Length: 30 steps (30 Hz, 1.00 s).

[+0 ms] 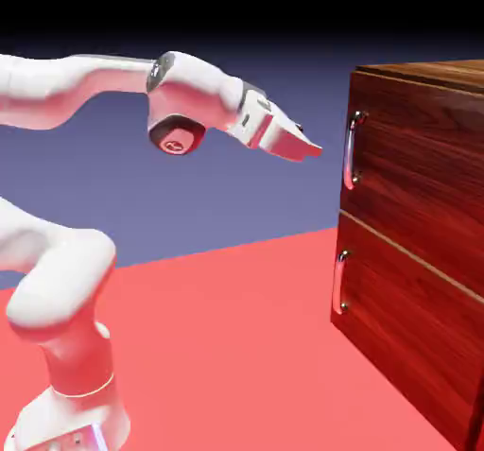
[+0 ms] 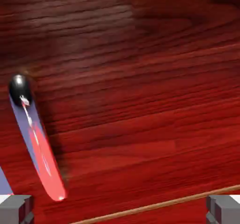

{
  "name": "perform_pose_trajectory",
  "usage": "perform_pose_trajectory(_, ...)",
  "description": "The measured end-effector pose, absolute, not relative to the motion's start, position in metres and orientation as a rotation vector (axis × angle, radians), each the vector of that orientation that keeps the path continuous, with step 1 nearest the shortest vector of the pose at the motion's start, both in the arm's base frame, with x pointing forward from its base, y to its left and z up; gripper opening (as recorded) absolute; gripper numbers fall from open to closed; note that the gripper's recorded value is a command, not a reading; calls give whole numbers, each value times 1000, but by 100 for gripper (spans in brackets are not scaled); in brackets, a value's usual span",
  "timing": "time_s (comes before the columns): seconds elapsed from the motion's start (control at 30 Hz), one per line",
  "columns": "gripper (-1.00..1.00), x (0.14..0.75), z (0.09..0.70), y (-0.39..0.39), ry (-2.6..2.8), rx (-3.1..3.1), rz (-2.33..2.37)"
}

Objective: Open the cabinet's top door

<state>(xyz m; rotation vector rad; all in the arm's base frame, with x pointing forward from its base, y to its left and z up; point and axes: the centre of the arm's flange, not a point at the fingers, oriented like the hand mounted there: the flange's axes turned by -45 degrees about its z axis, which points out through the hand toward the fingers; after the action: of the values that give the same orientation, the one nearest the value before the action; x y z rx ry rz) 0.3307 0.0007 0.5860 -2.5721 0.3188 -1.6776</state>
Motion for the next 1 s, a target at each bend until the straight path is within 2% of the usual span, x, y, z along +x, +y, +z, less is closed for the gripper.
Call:
perform_pose_trajectory(0.5, 0, 341, 577, 51, 252, -2390, -1940)
perform_pose_trajectory(1.0, 0, 405, 505, 73, 92, -2266, -2183)
